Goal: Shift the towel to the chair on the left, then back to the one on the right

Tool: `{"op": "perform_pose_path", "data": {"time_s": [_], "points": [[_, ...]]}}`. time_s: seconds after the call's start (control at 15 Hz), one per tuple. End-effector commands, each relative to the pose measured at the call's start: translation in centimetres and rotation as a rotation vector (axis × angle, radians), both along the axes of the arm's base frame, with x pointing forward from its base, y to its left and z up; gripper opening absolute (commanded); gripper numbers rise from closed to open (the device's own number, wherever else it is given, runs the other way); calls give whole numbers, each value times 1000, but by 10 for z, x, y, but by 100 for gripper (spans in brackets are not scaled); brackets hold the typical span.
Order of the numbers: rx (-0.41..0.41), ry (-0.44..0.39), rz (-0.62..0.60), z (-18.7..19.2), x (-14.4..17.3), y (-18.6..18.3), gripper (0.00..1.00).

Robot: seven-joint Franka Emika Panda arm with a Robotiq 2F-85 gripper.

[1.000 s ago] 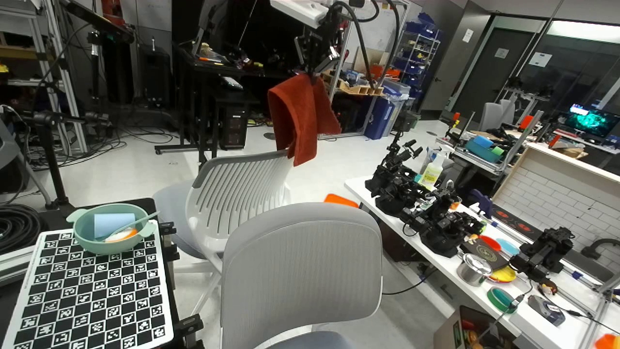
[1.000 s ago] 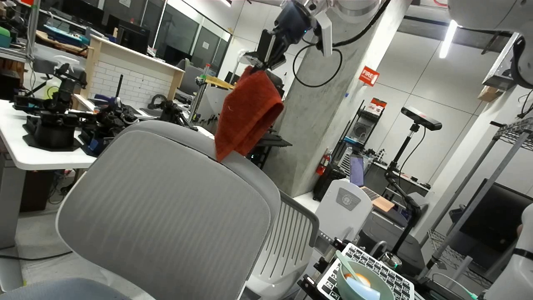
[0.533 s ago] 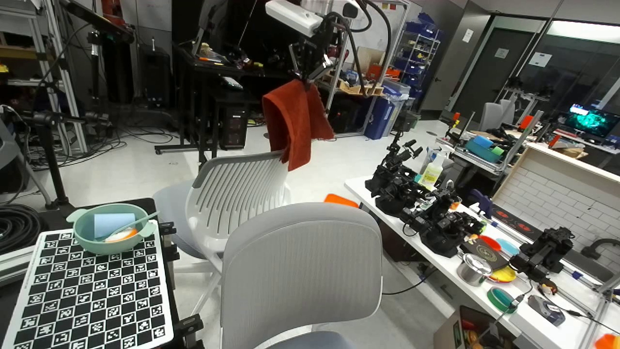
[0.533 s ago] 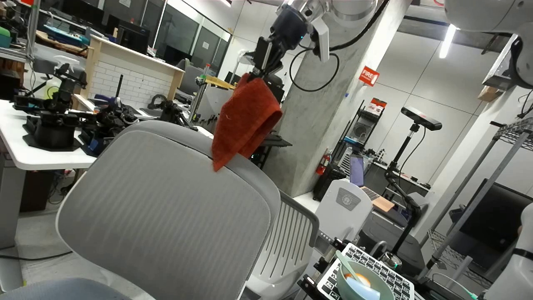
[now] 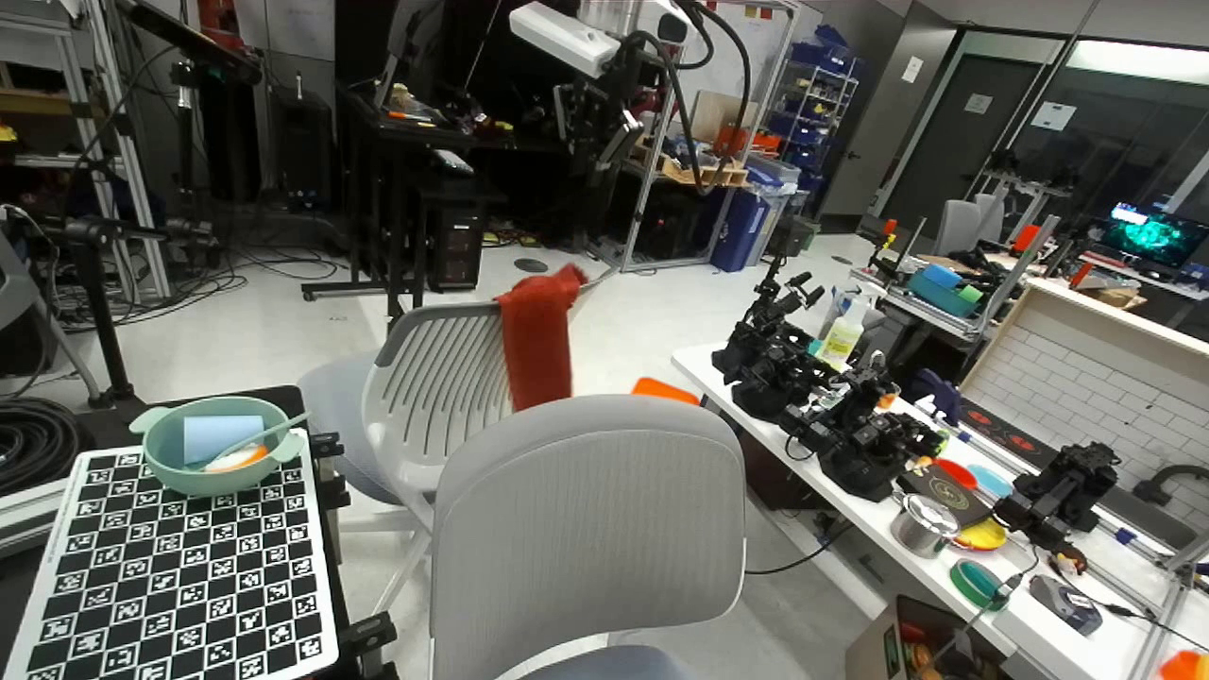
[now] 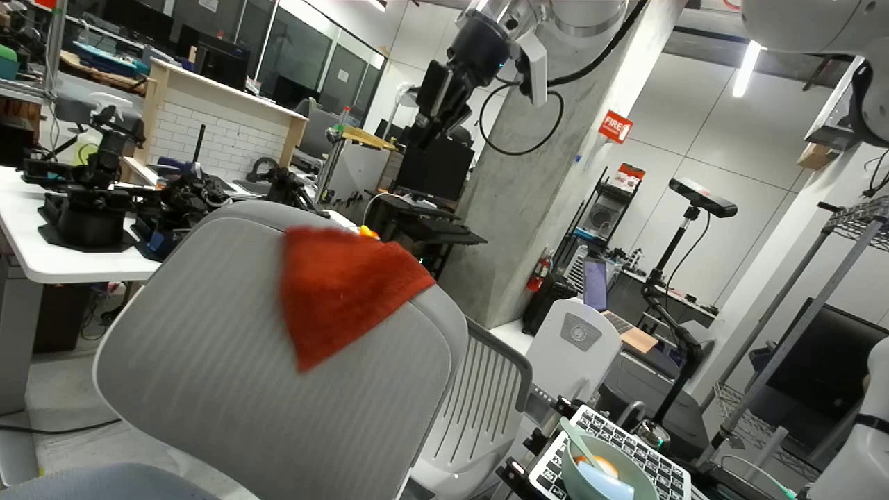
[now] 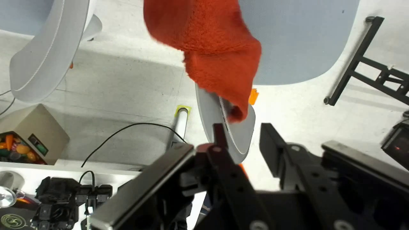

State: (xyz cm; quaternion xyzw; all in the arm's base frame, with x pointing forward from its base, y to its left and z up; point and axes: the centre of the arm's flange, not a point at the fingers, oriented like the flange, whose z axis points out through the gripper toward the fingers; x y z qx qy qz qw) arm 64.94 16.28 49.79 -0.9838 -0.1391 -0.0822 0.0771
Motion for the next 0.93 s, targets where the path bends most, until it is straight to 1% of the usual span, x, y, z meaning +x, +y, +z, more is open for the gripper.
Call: {"op": "perform_pose_path", "data": {"time_s": [0.0,0.2,0.33,0.53,0.87], "points": [[-4,-15,8,6,-3,-1,65],[0,-10,9,4,-6,-2,88],[5,6,1,-3,-8,-2,100],[-7,26,-45,-26,-15,-3,100],[-37,66,-106,-88,-37,-6,100]]}}
